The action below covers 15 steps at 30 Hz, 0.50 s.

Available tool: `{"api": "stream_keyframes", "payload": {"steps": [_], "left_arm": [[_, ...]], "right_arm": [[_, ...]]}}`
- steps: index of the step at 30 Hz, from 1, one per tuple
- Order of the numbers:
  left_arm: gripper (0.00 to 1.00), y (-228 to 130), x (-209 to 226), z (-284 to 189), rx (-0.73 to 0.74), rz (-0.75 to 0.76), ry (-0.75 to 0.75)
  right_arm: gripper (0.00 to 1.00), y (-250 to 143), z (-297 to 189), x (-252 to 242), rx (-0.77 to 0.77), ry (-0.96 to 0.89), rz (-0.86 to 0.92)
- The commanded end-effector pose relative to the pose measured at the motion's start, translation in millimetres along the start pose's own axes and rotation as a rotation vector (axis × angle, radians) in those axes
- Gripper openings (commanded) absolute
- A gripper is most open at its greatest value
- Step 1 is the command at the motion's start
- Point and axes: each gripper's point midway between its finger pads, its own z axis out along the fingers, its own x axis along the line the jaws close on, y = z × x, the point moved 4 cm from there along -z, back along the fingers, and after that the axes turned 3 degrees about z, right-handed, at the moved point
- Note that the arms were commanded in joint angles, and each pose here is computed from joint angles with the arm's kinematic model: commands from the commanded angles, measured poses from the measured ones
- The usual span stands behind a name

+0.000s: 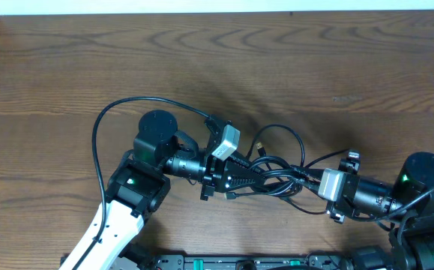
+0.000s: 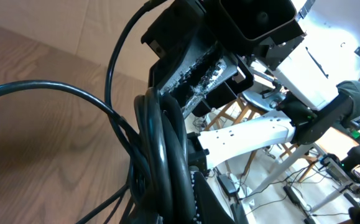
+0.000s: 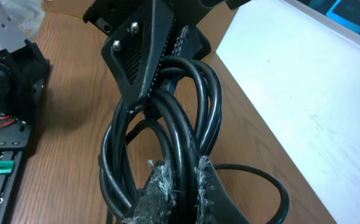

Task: Untangle cables

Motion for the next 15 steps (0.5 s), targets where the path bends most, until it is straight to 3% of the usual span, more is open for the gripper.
{"api": "stream_keyframes", "payload": {"steps": [1, 4, 9, 15], "left_arm": [[0.07, 9, -5, -1, -0.011, 0.062, -0.007], [0.08, 9, -5, -1, -0.011, 0.057, -0.007], [0.54, 10, -2, -4, -0.017, 0.008, 0.009], [0.67, 15, 14, -21, -0.063, -0.178, 0.101]], "right_arm": [[0.01, 3, -1, 2, -0.007, 0.013, -0.004], [0.01, -1, -1, -1, 0.018, -0.012, 0.002], [0.01, -5, -1, -4, 0.043, -0.04, 0.007], [0.01, -5, -1, -4, 0.043, -0.037, -0.018]]}}
